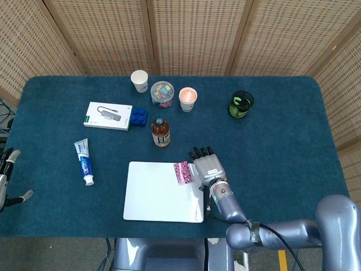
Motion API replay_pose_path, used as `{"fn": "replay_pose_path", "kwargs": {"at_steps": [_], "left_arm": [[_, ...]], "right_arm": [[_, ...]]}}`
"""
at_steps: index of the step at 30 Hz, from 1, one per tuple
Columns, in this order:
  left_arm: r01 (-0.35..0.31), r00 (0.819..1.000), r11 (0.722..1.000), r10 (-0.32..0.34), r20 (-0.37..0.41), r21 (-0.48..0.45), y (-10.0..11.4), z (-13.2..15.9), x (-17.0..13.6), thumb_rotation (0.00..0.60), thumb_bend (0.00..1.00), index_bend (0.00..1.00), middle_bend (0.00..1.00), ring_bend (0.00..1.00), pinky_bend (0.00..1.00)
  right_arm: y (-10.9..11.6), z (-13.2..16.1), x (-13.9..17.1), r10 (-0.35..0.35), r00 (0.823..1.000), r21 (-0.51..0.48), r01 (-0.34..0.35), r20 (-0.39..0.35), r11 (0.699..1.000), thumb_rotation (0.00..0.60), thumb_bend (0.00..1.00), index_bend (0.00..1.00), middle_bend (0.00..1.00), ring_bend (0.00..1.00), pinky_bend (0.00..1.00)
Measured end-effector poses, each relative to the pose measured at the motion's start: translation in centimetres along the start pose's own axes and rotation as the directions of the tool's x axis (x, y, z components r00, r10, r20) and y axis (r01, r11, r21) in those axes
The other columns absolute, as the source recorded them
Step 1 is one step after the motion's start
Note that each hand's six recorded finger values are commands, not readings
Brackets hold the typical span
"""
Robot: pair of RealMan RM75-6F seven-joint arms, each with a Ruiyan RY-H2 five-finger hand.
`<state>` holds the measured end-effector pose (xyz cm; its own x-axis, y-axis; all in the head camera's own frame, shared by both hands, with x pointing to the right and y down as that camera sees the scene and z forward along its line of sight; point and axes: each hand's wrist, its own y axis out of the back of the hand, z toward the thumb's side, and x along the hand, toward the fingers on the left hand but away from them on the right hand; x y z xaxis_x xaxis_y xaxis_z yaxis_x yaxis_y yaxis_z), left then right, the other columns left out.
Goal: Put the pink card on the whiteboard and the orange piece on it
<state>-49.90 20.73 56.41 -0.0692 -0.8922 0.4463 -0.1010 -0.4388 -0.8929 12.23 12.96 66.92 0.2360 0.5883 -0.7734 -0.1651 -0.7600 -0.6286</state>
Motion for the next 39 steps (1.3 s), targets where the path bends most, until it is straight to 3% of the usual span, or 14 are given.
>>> {"fn": "replay_pose_path", "kwargs": {"at_steps": [8,15,26,33,39], "left_arm": [[0.003,1.000,1.000,-0.003,0.007,0.011,-0.2,0.3,-0.1,0.600,0.00,0.00,0.00,0.00,0.00],[0.007,1.000,1.000,-0.007,0.009,0.018,-0.5,0.6,-0.1,0.600,0.00,0.00,0.00,0.00,0.00],[0.013,1.000,1.000,-0.013,0.005,0.017,-0.6,0.5,0.0,0.600,0.00,0.00,0.00,0.00,0.00],[0.013,1.000,1.000,-0.013,0.009,0.014,-0.6,0.6,0.0,0.600,0.00,0.00,0.00,0.00,0.00],[0.013,1.000,1.000,-0.013,0.008,0.015,-0.6,0.6,0.1,0.600,0.00,0.00,0.00,0.00,0.00]], "right_arm": [[-1.0,-3.8,0.9,-0.042,0.999,0.008,0.042,0.005,0.999,0.600,0.19,0.36,0.00,0.00,0.00],[-3.3,-6.4,1.1,-0.085,0.996,0.022,0.085,-0.016,0.996,0.600,0.25,0.38,0.00,0.00,0.00],[-7.2,-8.1,0.5,-0.069,0.997,0.054,0.070,-0.019,0.996,0.600,0.26,0.40,0.00,0.00,0.00],[-8.2,-8.8,0.2,-0.056,0.998,0.057,0.056,-0.006,0.997,0.600,0.26,0.40,0.00,0.00,0.00],[-7.8,-9.4,-0.2,-0.064,0.998,0.042,0.064,0.014,0.997,0.600,0.26,0.40,0.00,0.00,0.00]]}}
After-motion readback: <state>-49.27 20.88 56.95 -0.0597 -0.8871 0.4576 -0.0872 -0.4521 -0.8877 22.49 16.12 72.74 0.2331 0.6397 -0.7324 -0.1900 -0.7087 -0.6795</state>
